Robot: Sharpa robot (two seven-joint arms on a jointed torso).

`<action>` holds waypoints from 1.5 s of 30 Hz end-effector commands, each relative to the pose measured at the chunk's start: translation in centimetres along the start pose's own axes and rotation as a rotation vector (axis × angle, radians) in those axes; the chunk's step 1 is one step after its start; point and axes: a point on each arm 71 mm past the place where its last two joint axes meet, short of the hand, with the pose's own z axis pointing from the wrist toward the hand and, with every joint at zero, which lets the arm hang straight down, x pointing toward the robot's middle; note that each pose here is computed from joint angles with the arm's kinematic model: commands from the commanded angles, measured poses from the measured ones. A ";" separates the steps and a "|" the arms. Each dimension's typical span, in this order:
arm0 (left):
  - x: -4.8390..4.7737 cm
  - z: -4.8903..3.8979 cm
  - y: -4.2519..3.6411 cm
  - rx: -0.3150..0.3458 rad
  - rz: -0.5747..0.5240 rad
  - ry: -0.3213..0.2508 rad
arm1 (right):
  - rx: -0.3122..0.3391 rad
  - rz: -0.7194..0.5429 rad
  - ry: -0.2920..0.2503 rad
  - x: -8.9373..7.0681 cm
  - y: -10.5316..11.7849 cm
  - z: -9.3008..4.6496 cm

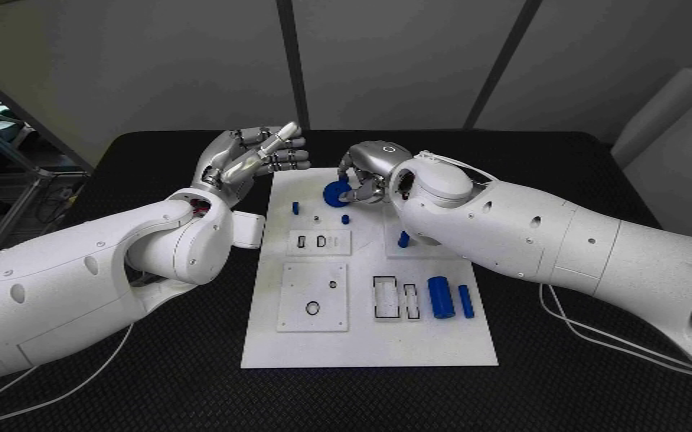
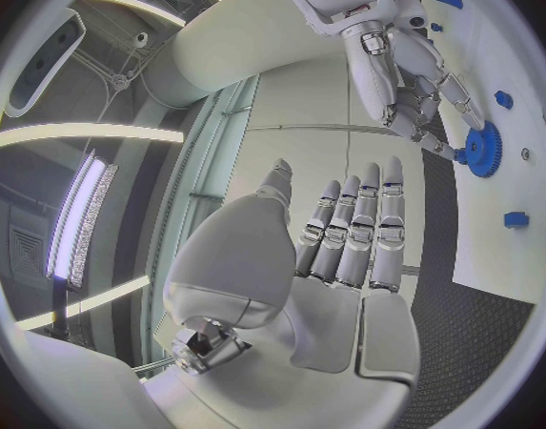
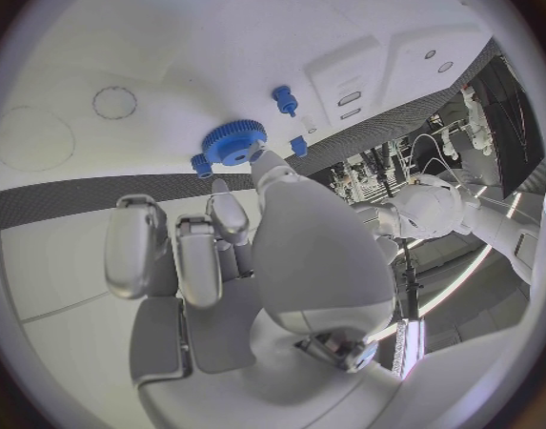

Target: Assemble the parts on the task board

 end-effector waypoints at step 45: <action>0.27 0.88 0.51 0.001 -0.010 0.016 | 0.077 0.248 -0.069 -3.3 -17.2 -11.1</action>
